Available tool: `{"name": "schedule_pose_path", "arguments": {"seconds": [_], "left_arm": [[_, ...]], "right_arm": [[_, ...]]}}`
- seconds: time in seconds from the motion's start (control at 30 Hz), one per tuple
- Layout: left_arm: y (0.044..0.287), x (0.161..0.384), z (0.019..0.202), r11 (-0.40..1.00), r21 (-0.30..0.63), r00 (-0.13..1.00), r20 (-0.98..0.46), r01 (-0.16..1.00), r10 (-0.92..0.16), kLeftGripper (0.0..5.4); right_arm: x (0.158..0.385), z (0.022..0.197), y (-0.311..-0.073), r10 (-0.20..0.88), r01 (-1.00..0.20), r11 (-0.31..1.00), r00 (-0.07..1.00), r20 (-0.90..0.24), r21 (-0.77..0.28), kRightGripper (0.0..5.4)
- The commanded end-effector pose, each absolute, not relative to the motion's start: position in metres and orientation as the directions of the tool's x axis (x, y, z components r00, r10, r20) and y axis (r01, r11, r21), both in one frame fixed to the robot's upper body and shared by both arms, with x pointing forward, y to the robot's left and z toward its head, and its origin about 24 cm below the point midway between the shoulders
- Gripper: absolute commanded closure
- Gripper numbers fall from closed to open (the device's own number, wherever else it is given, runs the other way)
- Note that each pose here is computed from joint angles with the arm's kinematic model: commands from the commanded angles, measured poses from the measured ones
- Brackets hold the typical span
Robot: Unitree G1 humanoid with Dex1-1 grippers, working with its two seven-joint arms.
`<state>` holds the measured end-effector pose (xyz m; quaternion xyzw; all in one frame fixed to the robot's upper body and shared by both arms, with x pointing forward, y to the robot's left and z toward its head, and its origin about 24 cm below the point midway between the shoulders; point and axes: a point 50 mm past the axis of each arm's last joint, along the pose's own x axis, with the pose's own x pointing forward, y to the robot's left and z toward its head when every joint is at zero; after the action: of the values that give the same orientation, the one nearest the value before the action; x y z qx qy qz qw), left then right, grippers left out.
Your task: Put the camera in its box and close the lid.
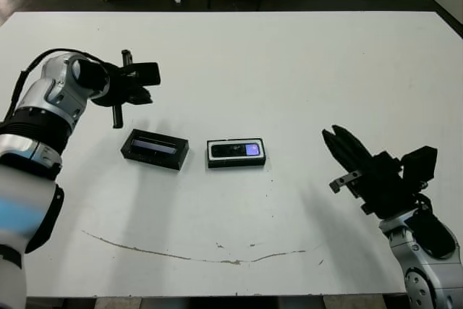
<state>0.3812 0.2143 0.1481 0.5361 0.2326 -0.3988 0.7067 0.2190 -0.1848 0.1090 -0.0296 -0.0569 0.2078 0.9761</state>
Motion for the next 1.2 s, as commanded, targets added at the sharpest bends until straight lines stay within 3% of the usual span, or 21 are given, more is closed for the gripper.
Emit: {"name": "schedule_pose_path", "arguments": {"seconds": [0.03,0.47,0.67,1.2], "left_arm": [[0.219,0.375,0.133,0.057,0.534,0.528,-0.803,0.843,-0.278,5.40],[0.225,0.366,0.110,-0.047,0.429,0.409,-0.885,0.902,-0.221,5.40],[0.230,0.364,0.105,0.017,0.393,0.390,-0.904,0.919,-0.177,5.40],[0.237,0.353,0.112,-0.026,0.314,0.306,-0.938,0.949,-0.165,5.40]], "right_arm": [[0.216,0.103,-0.187,0.401,-0.396,0.915,0.914,0.058,-0.079,5.38],[0.217,0.102,-0.187,0.401,-0.395,0.914,0.914,0.057,-0.092,5.38],[0.218,0.099,-0.187,0.417,-0.412,0.908,0.906,0.069,-0.077,5.38],[0.218,0.099,-0.186,0.411,-0.407,0.911,0.909,0.067,-0.071,5.38]]}}
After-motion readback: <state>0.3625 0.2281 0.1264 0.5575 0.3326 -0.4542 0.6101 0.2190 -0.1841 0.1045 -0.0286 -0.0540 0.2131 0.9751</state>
